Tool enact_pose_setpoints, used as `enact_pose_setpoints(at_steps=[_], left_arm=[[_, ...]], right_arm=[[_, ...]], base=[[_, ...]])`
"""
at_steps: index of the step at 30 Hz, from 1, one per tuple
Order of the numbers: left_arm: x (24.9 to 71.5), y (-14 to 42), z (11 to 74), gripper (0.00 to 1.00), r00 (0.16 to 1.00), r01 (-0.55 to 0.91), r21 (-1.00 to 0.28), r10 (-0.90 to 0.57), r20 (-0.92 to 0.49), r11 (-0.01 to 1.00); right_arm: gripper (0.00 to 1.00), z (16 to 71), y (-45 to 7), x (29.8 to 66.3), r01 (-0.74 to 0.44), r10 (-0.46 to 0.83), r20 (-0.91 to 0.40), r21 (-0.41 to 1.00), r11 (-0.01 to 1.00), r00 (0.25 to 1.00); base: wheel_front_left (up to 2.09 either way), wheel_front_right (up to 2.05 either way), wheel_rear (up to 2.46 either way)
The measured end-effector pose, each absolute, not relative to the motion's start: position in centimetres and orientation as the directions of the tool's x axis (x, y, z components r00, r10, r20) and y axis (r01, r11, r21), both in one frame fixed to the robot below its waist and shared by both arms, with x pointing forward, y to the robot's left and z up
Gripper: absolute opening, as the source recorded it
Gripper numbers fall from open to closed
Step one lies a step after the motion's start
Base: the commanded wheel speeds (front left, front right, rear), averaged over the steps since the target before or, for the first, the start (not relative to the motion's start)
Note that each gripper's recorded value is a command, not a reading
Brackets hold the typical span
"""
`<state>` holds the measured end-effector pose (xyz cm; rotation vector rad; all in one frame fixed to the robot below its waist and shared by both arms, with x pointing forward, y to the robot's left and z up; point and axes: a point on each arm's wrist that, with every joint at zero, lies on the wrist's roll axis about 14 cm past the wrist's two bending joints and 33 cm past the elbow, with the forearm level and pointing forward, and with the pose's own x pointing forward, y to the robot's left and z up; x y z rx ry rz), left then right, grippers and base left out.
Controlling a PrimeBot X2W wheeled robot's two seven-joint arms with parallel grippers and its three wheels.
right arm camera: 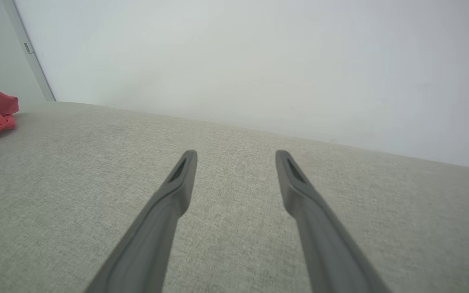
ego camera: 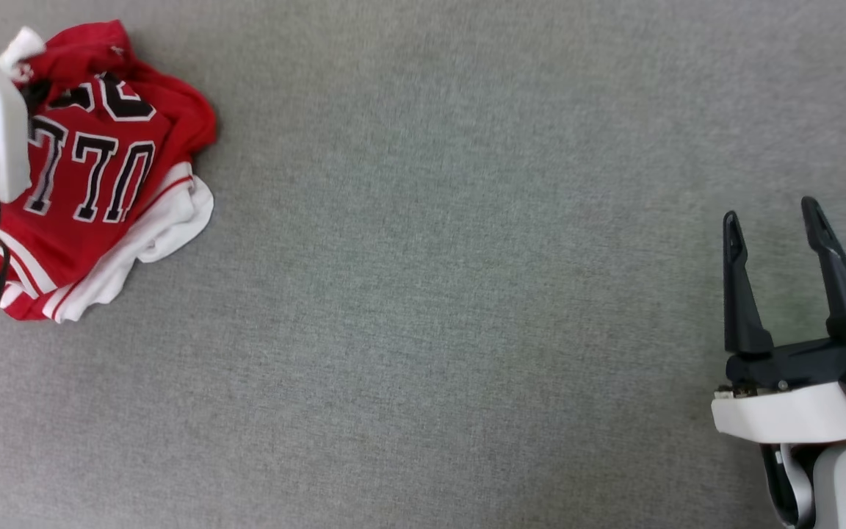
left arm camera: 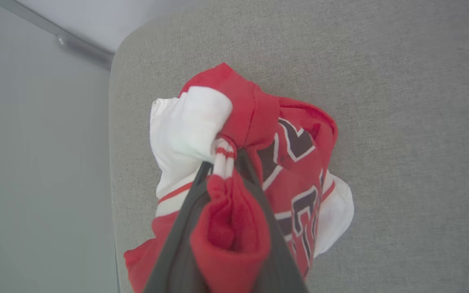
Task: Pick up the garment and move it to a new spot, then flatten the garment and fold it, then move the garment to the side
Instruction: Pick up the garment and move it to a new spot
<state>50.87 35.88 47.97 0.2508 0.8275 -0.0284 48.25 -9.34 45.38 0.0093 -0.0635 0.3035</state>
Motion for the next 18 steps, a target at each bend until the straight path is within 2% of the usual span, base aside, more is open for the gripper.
enact_pose_setpoints(at_steps=[5, 10, 14, 18], left_arm=[[52.4, 32.6, 54.2, 0.0, 0.791, 0.222, 0.29, 0.002, -0.612, 0.931], [53.2, 26.7, 57.8, 0.0, 0.834, 0.352, 0.322, -0.139, -0.534, 0.879], [53.9, 20.7, 59.6, 0.0, 0.834, 0.466, 0.338, -0.278, -0.477, 0.817], [54.1, 13.7, 60.5, 0.0, 0.793, 0.584, 0.329, -0.436, -0.425, 0.742]], right_arm=[[1.0, 47.7, -10.3, 46.9, -0.277, 0.275, 0.1, 0.014, 0.961, 0.956], [1.0, 49.6, -11.9, 45.7, -0.237, 0.233, 0.129, 0.016, 0.971, 0.964], [1.0, 50.5, -13.4, 44.8, -0.199, 0.195, 0.142, 0.011, 0.98, 0.97], [1.0, 51.3, -15.0, 44.1, -0.155, 0.153, 0.154, 0.005, 0.988, 0.976]], base=[[0.0, 0.0, 0.0], [0.0, 0.0, 0.0], [0.0, 0.0, 0.0], [0.0, 0.0, 0.0]])
